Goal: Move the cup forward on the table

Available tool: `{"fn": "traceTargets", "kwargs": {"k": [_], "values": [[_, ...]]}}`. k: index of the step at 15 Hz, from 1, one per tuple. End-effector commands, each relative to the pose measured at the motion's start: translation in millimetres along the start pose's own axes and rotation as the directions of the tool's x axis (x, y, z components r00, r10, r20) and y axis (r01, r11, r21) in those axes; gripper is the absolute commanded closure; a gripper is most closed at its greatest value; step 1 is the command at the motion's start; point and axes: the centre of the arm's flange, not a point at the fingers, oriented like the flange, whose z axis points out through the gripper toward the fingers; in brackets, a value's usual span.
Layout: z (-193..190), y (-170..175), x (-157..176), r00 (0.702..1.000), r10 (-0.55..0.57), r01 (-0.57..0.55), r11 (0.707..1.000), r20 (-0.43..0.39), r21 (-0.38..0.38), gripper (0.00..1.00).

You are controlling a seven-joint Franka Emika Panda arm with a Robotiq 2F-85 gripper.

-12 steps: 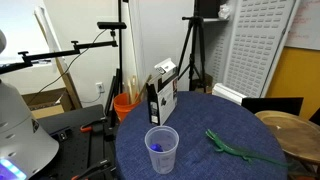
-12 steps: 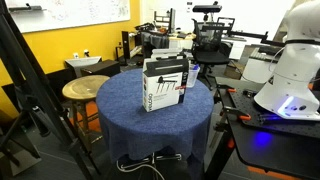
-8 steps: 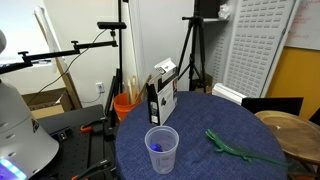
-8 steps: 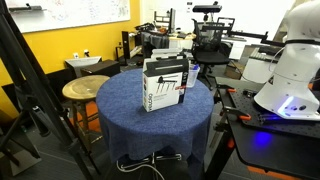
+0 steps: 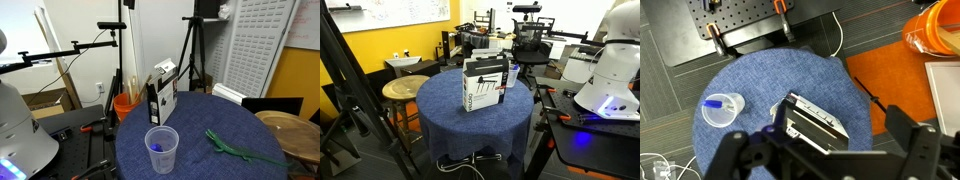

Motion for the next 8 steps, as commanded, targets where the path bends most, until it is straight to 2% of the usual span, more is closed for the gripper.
{"fn": "traceTargets", "kwargs": {"k": [1, 8], "values": [[27, 33, 24, 0.997, 0.069, -0.068, 0.998, -0.017, 0.016, 0.00], [78, 103, 66, 0.970, 0.242, -0.241, 0.970, -0.016, 0.042, 0.00]]}}
